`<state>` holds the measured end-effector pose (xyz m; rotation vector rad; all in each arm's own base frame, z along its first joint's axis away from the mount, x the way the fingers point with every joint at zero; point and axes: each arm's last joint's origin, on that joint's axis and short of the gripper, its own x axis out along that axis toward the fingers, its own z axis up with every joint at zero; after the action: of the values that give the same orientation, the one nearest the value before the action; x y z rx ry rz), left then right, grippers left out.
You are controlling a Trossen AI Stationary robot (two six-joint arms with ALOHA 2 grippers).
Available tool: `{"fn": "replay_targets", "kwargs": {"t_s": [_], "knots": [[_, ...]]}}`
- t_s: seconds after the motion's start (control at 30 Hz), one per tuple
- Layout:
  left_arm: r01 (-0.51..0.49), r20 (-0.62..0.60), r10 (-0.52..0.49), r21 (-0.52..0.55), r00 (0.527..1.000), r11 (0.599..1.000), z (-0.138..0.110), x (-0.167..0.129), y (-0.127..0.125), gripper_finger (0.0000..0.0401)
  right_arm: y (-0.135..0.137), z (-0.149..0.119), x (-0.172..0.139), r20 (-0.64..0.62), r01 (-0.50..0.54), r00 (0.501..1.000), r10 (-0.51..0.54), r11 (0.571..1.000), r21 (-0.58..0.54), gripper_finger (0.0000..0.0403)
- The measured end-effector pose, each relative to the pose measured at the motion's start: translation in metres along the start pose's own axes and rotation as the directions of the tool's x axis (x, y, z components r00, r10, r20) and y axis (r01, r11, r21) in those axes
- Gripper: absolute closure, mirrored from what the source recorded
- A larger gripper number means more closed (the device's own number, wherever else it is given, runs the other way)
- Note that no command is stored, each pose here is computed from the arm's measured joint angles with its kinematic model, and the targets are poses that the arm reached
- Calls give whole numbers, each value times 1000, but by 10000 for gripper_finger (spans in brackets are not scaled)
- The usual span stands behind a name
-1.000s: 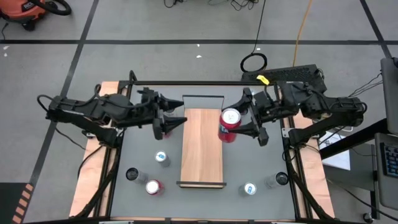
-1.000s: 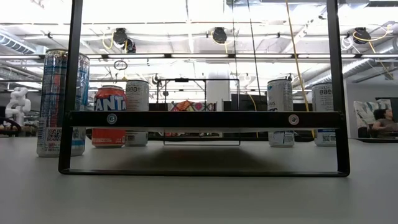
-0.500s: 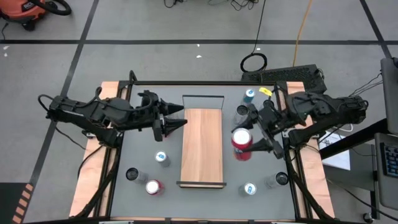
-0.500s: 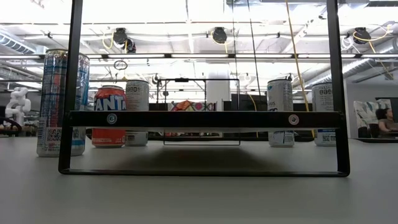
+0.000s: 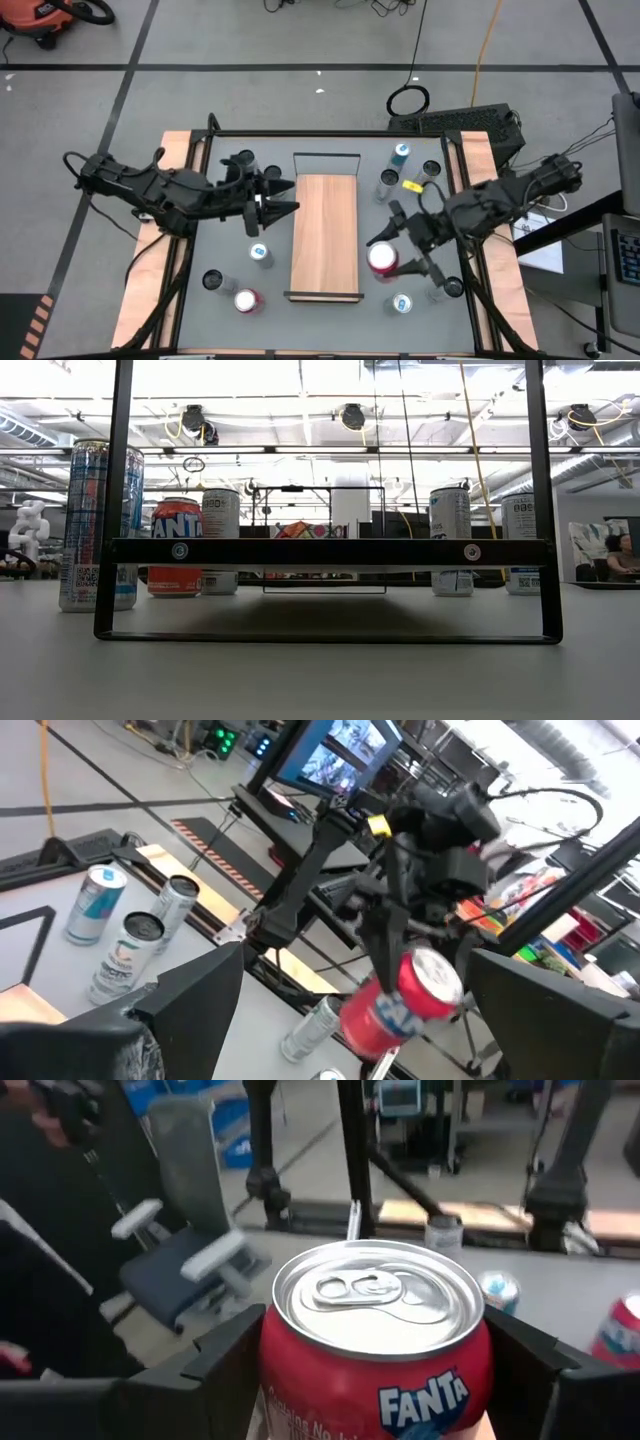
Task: Sort soda cans
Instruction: Put the right red soda can on the shelf
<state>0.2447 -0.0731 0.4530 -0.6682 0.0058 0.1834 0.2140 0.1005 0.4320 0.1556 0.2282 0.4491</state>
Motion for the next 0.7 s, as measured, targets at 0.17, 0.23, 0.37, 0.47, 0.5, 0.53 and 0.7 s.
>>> {"fn": "replay_targets", "kwargs": {"t_s": [0.17,0.23,0.37,0.47,0.5,0.53,0.7], "knots": [[-32,16,32,14,999,999,-1,-1,0,18,-6,-16,16,109,48,993,-47,999,-3,140],[-44,11,44,22,999,999,-2,-1,1,18,-9,-24,22,140,92,986,-91,996,1,140],[-72,14,72,50,997,996,-4,1,2,18,-15,-42,35,156,142,977,-143,990,15,140],[-73,14,72,49,997,996,-5,1,2,18,-19,-53,45,128,151,980,-152,988,15,140],[-72,12,72,51,997,996,-6,1,1,18,-20,-55,49,113,156,981,-156,988,14,140],[-73,11,72,53,997,996,-7,2,1,18,-22,-57,52,102,162,981,-163,987,13,140],[-94,-24,96,90,995,991,-12,1,3,18,-36,-64,65,71,213,974,-213,977,18,140]]}}
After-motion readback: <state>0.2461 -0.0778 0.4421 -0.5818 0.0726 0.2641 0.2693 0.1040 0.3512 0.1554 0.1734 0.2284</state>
